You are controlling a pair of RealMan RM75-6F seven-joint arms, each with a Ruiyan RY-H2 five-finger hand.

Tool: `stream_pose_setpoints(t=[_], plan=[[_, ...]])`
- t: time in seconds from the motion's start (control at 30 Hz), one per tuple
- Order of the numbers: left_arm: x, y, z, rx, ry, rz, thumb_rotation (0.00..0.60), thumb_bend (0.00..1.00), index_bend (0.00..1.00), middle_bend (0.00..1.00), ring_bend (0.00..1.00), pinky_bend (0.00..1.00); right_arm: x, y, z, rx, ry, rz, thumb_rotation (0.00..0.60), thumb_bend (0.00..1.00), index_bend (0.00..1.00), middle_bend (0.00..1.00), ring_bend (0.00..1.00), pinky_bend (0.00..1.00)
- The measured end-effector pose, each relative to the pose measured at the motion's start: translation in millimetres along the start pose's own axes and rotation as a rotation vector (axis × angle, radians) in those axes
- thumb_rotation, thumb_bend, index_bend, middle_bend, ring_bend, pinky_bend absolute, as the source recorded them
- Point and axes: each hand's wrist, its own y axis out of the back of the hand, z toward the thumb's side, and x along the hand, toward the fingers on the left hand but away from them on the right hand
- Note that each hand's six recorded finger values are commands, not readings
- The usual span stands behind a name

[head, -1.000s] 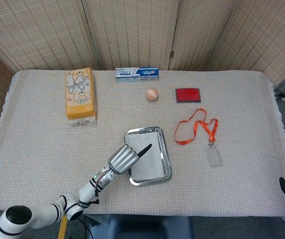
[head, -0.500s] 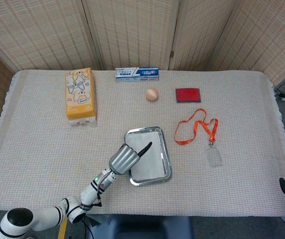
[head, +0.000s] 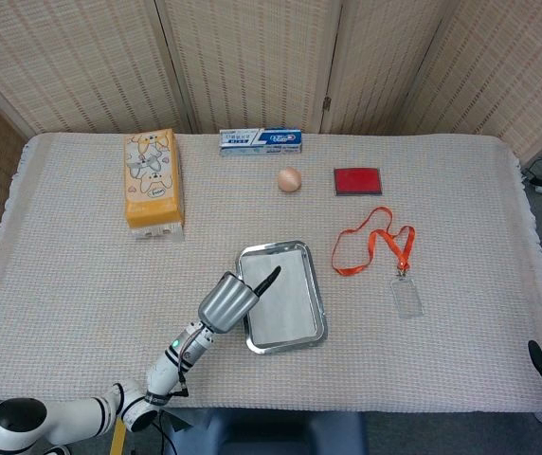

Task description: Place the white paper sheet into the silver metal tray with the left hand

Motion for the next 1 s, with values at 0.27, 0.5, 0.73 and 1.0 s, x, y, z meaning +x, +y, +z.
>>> stream_pose_setpoints(t=[0.27, 0.5, 0.73, 1.0], plan=[[-27, 15, -42, -0.148, 0.099, -0.015, 0.6, 0.21, 0.1, 0.65, 0.51, 0.74, 0, -5, 2, 0.011, 0.007, 0.016, 0.6, 0.45, 0.0, 0.0, 0.0, 0.0], [-107, 10, -107, -0.29, 0.323, -0.168, 0.6, 0.21, 0.07, 0.24, 0.14, 0.14, -4, -15, 0, 0.099, -0.01, 0.02, 0.6, 0.44, 0.0, 0.0, 0.0, 0.0], [-225, 0, -162, -0.357, 0.63, -0.259, 0.6, 0.21, 0.12, 0.15, 0.07, 0.04, -9, -48, 2, 0.189, -0.018, 0.099, 0.6, 0.44, 0.0, 0.0, 0.0, 0.0], [-303, 12, -200, -0.465, 0.792, -0.223, 0.6, 0.21, 0.01, 0.07, 0.0, 0.0, -16, -85, 3, 0.271, -0.018, 0.187, 0.6, 0.44, 0.0, 0.0, 0.0, 0.0]])
